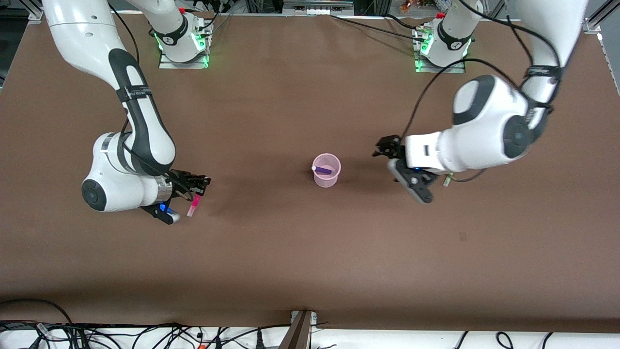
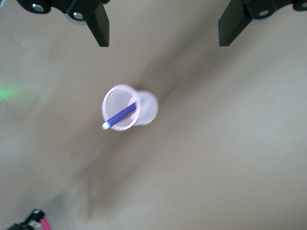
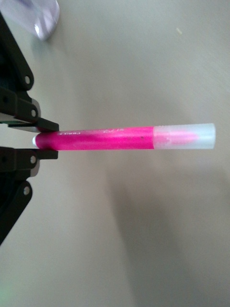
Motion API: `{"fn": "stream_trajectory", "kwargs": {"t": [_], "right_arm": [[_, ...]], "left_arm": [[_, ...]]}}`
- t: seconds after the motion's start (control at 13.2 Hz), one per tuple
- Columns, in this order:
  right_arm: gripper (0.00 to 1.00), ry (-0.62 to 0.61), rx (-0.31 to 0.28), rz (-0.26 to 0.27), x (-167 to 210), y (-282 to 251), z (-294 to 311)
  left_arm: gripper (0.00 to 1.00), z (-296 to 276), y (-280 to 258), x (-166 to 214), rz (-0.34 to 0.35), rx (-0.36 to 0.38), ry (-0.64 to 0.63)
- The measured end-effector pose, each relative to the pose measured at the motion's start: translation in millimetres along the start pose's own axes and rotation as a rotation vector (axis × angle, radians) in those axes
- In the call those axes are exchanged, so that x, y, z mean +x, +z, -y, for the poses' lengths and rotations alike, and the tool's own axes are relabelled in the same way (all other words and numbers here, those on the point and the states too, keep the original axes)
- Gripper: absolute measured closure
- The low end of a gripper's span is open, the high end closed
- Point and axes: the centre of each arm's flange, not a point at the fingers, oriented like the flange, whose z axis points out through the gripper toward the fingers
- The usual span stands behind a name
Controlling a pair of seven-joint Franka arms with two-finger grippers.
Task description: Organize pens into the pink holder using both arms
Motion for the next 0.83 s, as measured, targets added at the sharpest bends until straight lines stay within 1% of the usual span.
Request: {"fn": "stream_trajectory", "kwargs": {"t": [0.08, 0.15, 0.23, 0.38, 0.53, 0.61, 0.68, 0.83], "right_arm": [[0.83, 0.046, 0.026, 0.026, -16.1, 0.0, 20.8], [0.83, 0.093, 0.055, 0.055, -34.1, 1.6, 42.6], [0.83, 0.139, 0.078, 0.084, -52.8, 3.4, 63.1], [0.83, 0.225, 0.123, 0.148, -91.4, 4.1, 101.6], [0.83, 0.305, 0.188, 0.194, -124.3, -0.1, 136.0], [0.83, 0.342, 0.228, 0.215, -139.1, 1.2, 151.9], [0.83, 0.380, 0.270, 0.233, -153.3, 5.8, 167.3], [0.83, 0.458, 0.333, 0.260, -184.4, 21.0, 196.3]], "left_arm": [[0.00, 17.9, -26.0, -13.2, 0.030, 0.020, -0.023], [0.00, 30.0, -51.3, -24.3, 0.070, 0.061, -0.036], [0.00, 35.6, -74.2, -31.6, 0.107, 0.118, -0.057], [0.00, 30.9, -111.1, -40.5, 0.176, 0.219, -0.113], [0.00, 22.9, -136.0, -51.5, 0.257, 0.293, -0.145], [0.00, 21.4, -146.9, -56.2, 0.283, 0.325, -0.157], [0.00, 20.8, -159.2, -59.5, 0.292, 0.360, -0.168], [0.00, 28.3, -188.7, -68.3, 0.268, 0.423, -0.218]]}}
